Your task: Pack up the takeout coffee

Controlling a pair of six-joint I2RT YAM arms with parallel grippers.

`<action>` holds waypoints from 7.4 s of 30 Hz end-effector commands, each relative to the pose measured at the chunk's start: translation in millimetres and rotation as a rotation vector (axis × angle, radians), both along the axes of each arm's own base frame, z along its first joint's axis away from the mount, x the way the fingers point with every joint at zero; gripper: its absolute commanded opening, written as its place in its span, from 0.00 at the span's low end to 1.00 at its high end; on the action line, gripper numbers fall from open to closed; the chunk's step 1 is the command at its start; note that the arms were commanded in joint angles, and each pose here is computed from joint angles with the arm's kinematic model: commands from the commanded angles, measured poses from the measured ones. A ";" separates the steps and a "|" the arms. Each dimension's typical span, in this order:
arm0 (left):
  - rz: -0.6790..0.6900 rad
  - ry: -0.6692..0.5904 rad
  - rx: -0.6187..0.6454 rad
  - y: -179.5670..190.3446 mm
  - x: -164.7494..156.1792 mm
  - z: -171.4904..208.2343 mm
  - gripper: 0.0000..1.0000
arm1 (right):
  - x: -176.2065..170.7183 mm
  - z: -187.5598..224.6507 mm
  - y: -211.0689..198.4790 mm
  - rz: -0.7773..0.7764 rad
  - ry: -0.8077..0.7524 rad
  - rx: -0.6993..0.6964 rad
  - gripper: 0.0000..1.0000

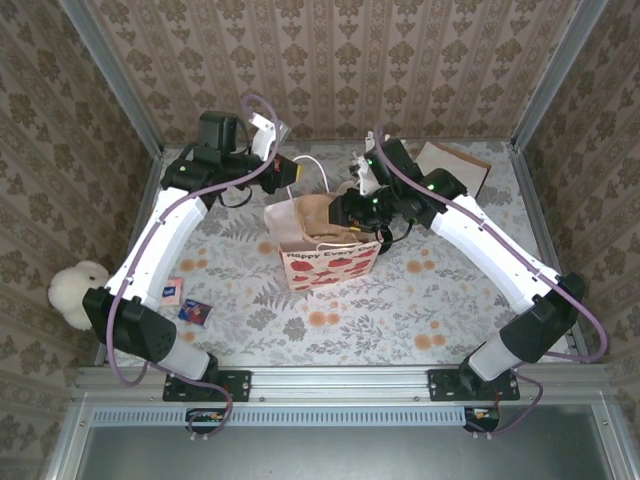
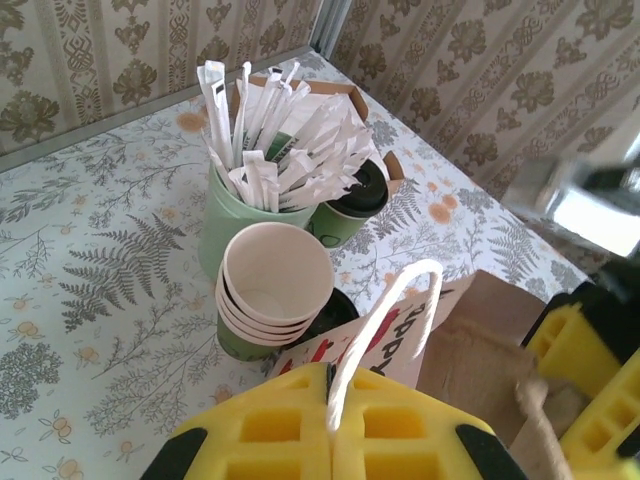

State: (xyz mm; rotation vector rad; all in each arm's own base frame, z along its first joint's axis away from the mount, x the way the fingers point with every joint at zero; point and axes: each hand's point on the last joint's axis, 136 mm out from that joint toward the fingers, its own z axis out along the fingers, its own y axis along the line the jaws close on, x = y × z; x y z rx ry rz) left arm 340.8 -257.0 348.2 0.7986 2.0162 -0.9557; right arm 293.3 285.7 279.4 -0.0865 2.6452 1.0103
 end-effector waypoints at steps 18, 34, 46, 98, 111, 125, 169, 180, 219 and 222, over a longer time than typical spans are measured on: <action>-0.086 0.423 -0.164 -31.0 -45.0 -0.4 0.00 | -6.9 -20.7 -24.5 -0.167 -0.014 -0.151 0.42; 0.008 0.488 -0.162 -17.2 -12.1 -16.7 0.00 | -6.8 -62.1 -31.8 0.005 -0.087 -0.445 0.46; 0.071 0.375 -0.254 -28.0 13.7 4.5 0.00 | -14.6 -69.4 -34.0 0.083 -0.073 -0.512 0.47; -0.107 0.293 -0.253 -20.7 -22.9 19.3 0.35 | -26.7 -162.8 -9.5 0.229 0.145 -0.589 0.48; -0.388 -0.359 -0.157 -6.1 -152.6 27.1 0.95 | -25.2 -165.2 -3.5 0.210 0.172 -0.570 0.48; -0.635 -0.471 -0.092 -63.9 -191.4 0.8 0.77 | -19.8 -168.4 2.7 0.148 0.194 -0.547 0.48; -0.394 -0.404 -0.136 -26.2 -161.5 24.3 0.68 | -7.7 -202.9 -2.5 0.095 -0.026 -0.610 0.47; 0.415 0.350 0.104 81.6 -72.2 -59.5 0.80 | -7.9 -203.6 -1.4 0.057 -0.075 -0.633 0.48; 0.254 0.598 0.229 29.6 -94.0 -91.9 0.13 | -7.6 -240.4 -10.9 -0.046 -0.059 -0.649 0.53; 0.254 0.594 0.230 29.0 -92.1 -91.4 0.09 | -8.6 -246.7 -14.1 -0.041 -0.052 -0.675 0.56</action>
